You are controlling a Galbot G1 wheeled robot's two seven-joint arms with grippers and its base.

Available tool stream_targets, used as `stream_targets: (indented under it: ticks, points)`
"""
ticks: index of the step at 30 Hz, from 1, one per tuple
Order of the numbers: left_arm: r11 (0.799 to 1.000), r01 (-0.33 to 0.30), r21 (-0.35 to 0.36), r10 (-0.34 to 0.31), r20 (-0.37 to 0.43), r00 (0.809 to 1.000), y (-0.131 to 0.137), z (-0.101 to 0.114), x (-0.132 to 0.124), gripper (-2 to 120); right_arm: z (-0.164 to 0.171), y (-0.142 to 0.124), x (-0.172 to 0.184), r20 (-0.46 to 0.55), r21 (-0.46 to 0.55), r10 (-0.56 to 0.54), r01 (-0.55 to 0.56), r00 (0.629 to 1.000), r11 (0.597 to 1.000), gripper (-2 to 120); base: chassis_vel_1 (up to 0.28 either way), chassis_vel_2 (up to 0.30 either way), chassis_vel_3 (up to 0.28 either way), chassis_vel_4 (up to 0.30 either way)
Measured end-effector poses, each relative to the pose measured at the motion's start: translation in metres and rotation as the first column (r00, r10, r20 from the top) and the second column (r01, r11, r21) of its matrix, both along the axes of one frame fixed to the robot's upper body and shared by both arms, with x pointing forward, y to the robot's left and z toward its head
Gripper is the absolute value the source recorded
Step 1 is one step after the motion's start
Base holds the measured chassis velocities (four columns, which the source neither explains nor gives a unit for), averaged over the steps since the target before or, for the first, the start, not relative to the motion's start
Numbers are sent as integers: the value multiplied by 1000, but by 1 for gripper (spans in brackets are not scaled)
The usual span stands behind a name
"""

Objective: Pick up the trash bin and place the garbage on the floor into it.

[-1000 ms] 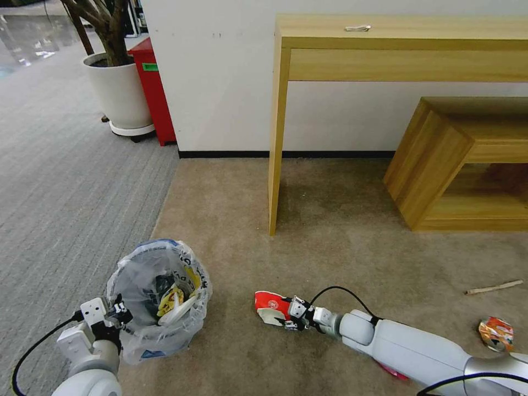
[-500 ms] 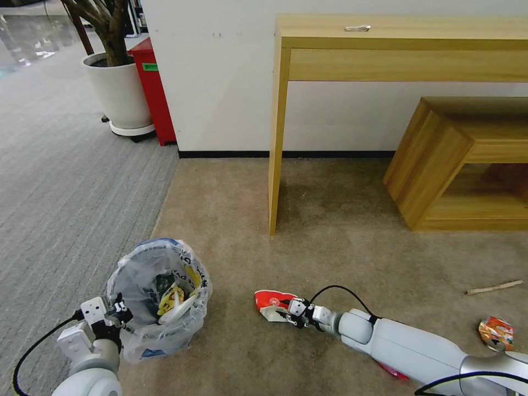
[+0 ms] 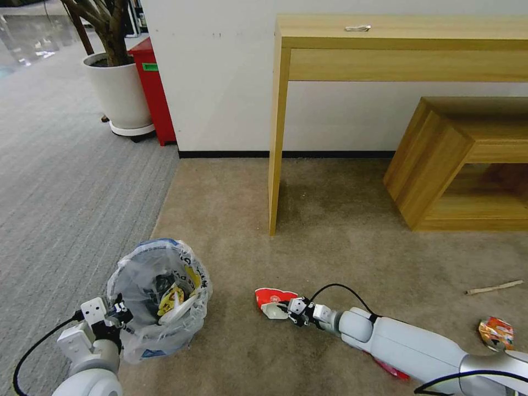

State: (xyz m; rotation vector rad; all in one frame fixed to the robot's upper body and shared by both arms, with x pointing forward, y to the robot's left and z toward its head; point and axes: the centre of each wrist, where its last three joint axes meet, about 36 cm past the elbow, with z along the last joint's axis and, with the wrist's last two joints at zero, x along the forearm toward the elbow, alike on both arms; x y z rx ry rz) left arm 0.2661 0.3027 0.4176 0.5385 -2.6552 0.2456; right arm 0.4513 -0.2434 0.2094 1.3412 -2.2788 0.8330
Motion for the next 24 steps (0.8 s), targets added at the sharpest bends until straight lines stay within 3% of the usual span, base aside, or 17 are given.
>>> stream_targets:
  ticks: [8, 14, 24]
  points:
    - [1000, 0, 1, 0, -5, 1000, 0, -2, 0, 0, 6, -9, 2, 25, 40, -16, 15, 1000, 999, 2, 0, 0, 0, 0]
    - [1000, 2, 9, -1, -21, 1000, 2, -8, 1, 0, 37, -13, 5, 82, 144, -73, 60, 994, 988, 0, 0, 0, 0, 0]
    - [1000, 12, 20, -11, -31, 999, 4, -10, 2, 0, 68, -35, 9, 150, 214, -138, 104, 979, 971, 0, 0, 0, 0, 0]
